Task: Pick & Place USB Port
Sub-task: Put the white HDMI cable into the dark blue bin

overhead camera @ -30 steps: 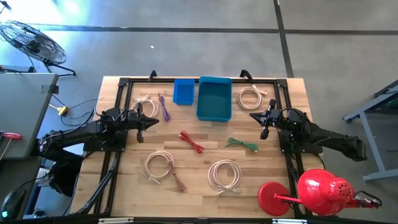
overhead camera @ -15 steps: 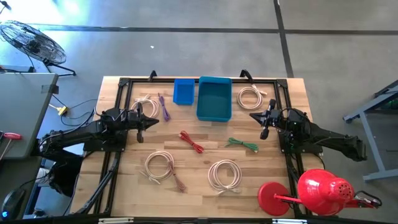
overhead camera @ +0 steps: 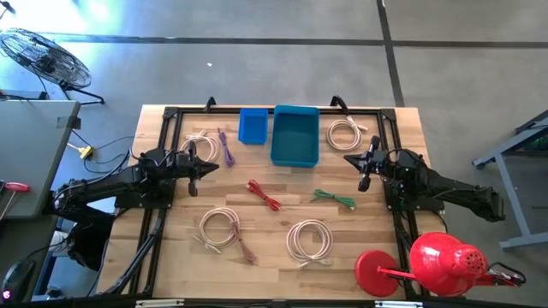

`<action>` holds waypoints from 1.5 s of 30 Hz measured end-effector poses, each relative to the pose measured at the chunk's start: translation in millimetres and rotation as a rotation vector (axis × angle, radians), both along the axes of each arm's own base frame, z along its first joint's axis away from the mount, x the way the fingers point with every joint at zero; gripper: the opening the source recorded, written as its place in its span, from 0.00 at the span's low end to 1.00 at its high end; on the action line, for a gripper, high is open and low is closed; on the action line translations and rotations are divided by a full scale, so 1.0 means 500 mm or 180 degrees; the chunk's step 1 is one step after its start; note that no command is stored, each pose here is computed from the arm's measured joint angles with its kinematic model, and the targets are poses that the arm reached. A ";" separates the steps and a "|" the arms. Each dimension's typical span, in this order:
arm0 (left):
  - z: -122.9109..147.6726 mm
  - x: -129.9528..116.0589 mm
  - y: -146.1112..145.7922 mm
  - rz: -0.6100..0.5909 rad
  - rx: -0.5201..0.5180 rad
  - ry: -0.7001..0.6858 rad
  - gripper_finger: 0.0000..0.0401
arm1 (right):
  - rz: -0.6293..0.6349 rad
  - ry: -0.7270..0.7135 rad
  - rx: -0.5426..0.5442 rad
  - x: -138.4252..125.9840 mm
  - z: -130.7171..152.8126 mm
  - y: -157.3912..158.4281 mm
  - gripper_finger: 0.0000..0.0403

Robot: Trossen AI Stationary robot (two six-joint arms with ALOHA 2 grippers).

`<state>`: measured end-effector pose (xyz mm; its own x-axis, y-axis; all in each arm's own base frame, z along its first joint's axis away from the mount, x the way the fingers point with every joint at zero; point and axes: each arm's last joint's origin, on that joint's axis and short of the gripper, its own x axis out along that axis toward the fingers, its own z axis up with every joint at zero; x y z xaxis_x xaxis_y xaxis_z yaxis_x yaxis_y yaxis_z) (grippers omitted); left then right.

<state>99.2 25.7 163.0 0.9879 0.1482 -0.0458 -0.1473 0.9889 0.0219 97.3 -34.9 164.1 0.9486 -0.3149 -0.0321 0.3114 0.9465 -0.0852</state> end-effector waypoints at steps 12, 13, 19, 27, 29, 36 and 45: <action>-0.002 -0.002 0.009 0.0482 0.0247 0.0092 0.00 | 0.0014 -0.0194 0.0345 0.000 0.005 0.000 0.00; -0.003 -0.002 0.009 0.0492 0.0255 0.0104 0.00 | 0.0051 -0.0210 0.0401 0.000 0.005 0.001 0.00; -0.003 -0.003 0.012 0.0665 0.0667 0.0223 0.00 | -0.0111 -0.0230 0.0254 -0.001 0.009 -0.002 0.00; 0.000 -0.005 0.016 0.0871 0.1032 0.0310 0.00 | -0.0552 -0.0321 -0.0067 -0.010 0.063 -0.007 0.15; 0.000 -0.005 0.017 0.0899 0.1064 0.0324 0.02 | -0.0587 -0.0249 -0.0075 -0.010 0.078 -0.008 0.21; 0.001 -0.005 0.016 0.0876 0.1062 0.0318 0.12 | -0.0671 -0.0066 0.0073 0.012 0.134 -0.017 0.40; 0.001 -0.005 0.016 0.0880 0.1092 0.0324 0.32 | -0.0791 0.0308 0.0265 0.059 0.210 -0.036 0.54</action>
<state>96.7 33.9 163.4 0.9021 0.4293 -0.0428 -0.3849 0.8457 0.3696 126.6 -53.1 269.2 0.8338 -0.5301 -0.1543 0.5291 0.8470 -0.0511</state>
